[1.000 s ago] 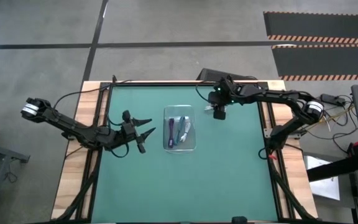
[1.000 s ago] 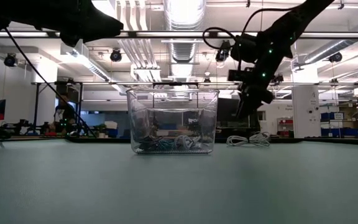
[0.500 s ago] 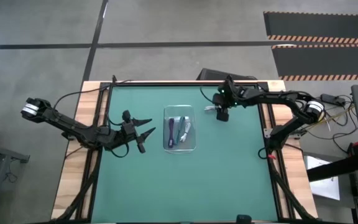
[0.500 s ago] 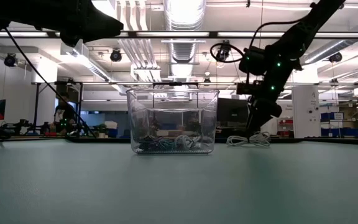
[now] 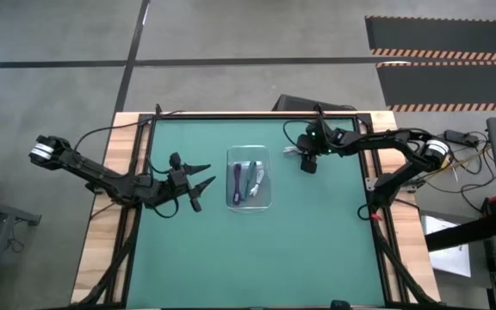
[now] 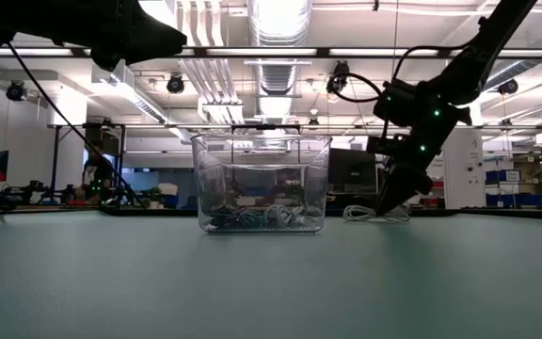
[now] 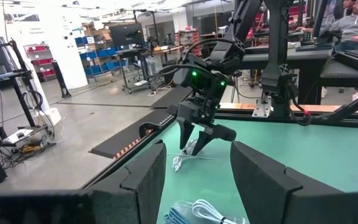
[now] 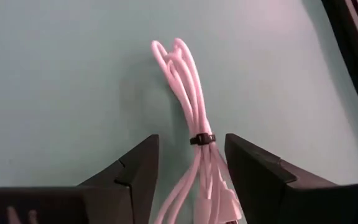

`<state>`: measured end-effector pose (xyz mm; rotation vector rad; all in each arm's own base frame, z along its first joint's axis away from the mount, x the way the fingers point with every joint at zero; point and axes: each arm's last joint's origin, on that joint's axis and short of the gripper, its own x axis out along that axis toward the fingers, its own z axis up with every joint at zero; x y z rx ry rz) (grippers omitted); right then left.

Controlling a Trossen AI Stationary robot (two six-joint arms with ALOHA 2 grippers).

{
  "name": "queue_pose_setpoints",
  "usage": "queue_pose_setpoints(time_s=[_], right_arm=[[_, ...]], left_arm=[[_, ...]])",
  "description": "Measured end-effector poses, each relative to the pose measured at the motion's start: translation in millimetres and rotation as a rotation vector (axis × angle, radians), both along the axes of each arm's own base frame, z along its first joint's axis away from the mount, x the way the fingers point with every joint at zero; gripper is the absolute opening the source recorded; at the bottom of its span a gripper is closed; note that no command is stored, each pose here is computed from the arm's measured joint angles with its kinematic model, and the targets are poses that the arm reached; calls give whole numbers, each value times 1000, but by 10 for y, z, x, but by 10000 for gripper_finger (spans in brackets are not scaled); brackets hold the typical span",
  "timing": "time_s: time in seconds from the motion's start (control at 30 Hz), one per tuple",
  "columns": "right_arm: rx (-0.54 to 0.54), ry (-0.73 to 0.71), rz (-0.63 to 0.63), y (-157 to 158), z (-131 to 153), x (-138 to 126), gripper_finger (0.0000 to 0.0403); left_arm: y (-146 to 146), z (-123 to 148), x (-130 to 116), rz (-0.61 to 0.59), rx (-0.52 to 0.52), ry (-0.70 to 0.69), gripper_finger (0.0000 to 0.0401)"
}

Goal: Pick and place USB-C Cables
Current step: Put the white charger cable into the transparent bin

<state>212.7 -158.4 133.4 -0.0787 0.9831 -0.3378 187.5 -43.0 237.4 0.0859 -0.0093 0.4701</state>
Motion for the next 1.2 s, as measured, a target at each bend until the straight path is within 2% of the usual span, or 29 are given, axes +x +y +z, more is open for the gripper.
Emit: queue_pose_setpoints(time_s=[0.2,0.5,0.7,0.9,1.03,1.2], right_arm=[[26,-3,-32,25,-51,-37,139],[26,1,-30,28,-59,-40,24],[17,-18,-35,24,-35,-36,23],[-4,-96,-63,35,130,-45,23],[-6,-213,-61,77,350,-65,23],[-56,-431,-19,218,674,-49,23]], left_arm=[[0,1,0,0,-1,-1,164],[1,33,-2,0,-14,-36,164],[1,48,-3,0,-26,-56,164],[1,47,-3,-2,-51,-68,164],[1,58,-4,-3,-69,-86,164],[3,98,-9,-4,-84,-130,164]])
